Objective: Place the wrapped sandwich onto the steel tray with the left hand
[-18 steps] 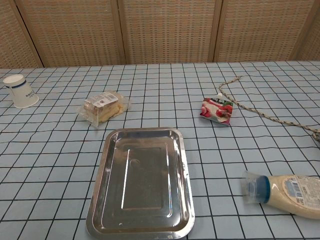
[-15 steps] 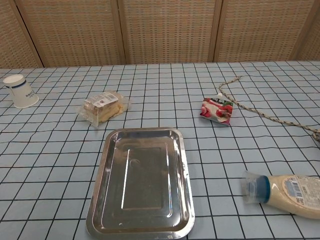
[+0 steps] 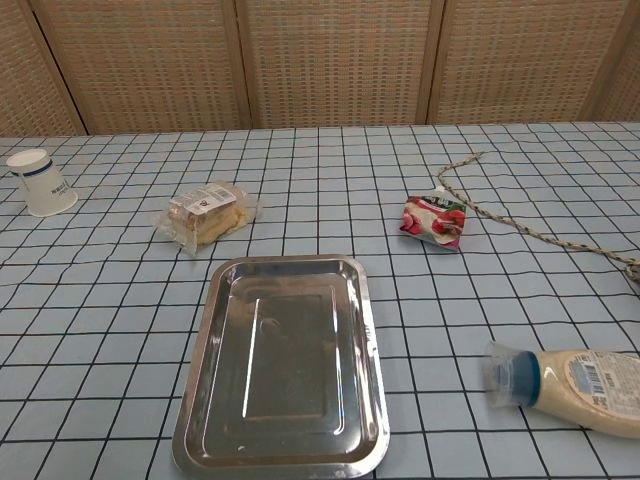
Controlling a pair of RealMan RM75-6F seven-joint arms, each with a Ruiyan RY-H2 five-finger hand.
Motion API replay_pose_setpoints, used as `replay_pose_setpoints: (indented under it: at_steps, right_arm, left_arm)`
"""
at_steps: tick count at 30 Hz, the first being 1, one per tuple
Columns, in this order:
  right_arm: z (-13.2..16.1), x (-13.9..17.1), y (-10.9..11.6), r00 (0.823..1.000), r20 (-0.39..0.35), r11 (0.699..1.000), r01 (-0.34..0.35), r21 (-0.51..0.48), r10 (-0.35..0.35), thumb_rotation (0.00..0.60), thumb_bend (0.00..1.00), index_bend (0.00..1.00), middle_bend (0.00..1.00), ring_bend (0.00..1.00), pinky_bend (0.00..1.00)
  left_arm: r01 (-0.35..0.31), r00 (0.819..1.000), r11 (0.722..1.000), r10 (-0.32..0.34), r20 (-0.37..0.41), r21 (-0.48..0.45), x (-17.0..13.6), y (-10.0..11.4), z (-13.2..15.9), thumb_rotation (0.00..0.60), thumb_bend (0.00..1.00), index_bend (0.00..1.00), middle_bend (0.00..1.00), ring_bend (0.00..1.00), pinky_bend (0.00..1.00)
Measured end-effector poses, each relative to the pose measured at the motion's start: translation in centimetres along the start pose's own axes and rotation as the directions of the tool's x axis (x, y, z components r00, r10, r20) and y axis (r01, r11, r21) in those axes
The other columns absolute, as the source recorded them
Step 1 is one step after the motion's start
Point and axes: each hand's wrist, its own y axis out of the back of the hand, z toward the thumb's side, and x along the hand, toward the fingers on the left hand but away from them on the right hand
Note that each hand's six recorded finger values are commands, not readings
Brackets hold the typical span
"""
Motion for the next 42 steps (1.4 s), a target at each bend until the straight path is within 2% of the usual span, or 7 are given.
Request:
replay_pose_setpoints:
  at_steps: [4,11,19,24,30,35,42]
  right_arm:
    - [-0.1,-0.1,0.4,1.000,-0.001,1.000,0.006,-0.009,-0.006,0.600,0.06,0.02,0.00,0.00,0.00]
    - [-0.4,-0.3,0.3,1.000,0.011,1.000,-0.007,-0.017,0.007,0.600,0.06,0.07,0.00,0.00,0.00]
    - [-1.5,-1.0,0.0,0.998,0.053,0.999,-0.023,-0.031,0.025,0.600,0.06,0.11,0.00,0.00,0.00]
    - [-2.2,-1.5,-0.1,0.997,0.074,0.999,-0.026,-0.035,0.029,0.600,0.06,0.12,0.00,0.00,0.00]
    - [-3.3,-1.9,-0.3,0.994,0.107,0.999,-0.031,-0.042,0.035,0.600,0.06,0.13,0.00,0.00,0.00]
    - [-3.9,-2.1,-0.1,0.992,0.123,0.999,-0.023,-0.049,0.029,0.600,0.06,0.13,0.00,0.00,0.00]
    - [-4.7,-2.3,0.2,0.990,0.141,0.998,-0.011,-0.060,0.020,0.600,0.06,0.13,0.00,0.00,0.00]
  left_arm:
    - [0.020,1.000,0.999,-0.021,0.023,0.028,1.9,-0.2,1.0,0.600,0.03,0.00,0.00,0.00,0.00]
    - [0.015,0.995,0.995,-0.026,0.100,0.102,7.4,1.2,4.5,0.600,0.02,0.00,0.00,0.00,0.00]
    - [0.086,0.972,0.980,-0.122,0.203,0.177,13.4,1.2,9.7,0.600,0.02,0.00,0.00,0.00,0.01]
    - [0.129,0.950,0.964,-0.187,0.250,0.232,17.0,0.6,13.0,0.600,0.02,0.00,0.00,0.00,0.00]
    - [0.171,0.936,0.939,-0.249,0.249,0.297,20.6,-0.7,15.5,0.600,0.00,0.00,0.00,0.00,0.00]
    - [0.215,0.923,0.918,-0.302,0.238,0.332,22.3,-2.5,17.3,0.600,0.00,0.00,0.00,0.00,0.00]
    - [0.242,0.909,0.899,-0.342,0.238,0.366,23.9,-4.9,20.0,0.600,0.00,0.00,0.00,0.00,0.00]
